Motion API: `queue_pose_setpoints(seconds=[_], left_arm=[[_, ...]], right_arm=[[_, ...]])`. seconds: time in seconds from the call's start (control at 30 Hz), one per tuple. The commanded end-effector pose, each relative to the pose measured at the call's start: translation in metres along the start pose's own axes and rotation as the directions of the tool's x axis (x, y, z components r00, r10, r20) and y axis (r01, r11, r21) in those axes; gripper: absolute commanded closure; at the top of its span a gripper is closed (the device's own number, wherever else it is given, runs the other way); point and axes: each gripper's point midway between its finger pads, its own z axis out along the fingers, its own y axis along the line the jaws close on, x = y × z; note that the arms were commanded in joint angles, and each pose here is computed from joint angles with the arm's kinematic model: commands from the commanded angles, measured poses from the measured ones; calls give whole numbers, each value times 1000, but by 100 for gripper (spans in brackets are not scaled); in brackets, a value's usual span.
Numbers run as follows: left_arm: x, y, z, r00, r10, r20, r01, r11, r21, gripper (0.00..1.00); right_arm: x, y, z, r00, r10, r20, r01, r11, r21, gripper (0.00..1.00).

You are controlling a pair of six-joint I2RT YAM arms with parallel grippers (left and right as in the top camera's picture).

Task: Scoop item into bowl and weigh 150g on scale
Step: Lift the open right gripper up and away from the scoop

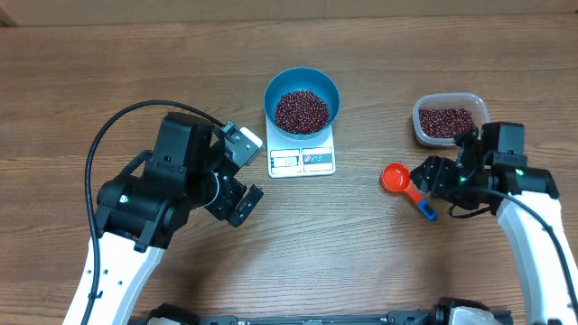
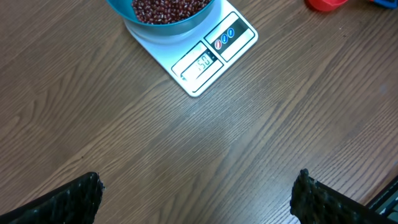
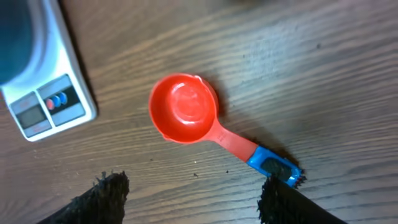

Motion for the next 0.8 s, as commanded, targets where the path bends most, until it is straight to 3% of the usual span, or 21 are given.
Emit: queue_pose_setpoints(seconds=[0.0, 0.2, 0.43, 0.5, 0.53, 0.57, 0.77], left_arm=[[-5, 4, -5, 1000, 19, 18, -19, 1000, -18, 0], [-5, 4, -5, 1000, 19, 18, -19, 1000, -18, 0], [-5, 4, -5, 1000, 19, 18, -19, 1000, -18, 0], [-5, 4, -5, 1000, 19, 18, -19, 1000, -18, 0], [-5, 4, -5, 1000, 19, 18, -19, 1000, -18, 0], [-5, 4, -5, 1000, 19, 18, -19, 1000, -18, 0], [-5, 4, -5, 1000, 19, 18, -19, 1000, -18, 0]], right_arm=[[-15, 8, -27, 993, -34, 116, 34, 999, -1, 32], [-16, 17, -53, 976, -62, 208, 67, 998, -18, 40], [2, 27, -94, 946, -74, 316, 91, 995, -40, 40], [9, 31, -108, 931, -77, 356, 100, 994, -48, 34], [14, 32, -115, 923, -82, 376, 110, 992, -54, 26], [18, 34, -119, 918, -85, 387, 118, 991, -63, 0], [40, 54, -136, 904, -102, 414, 183, 970, -161, 0]])
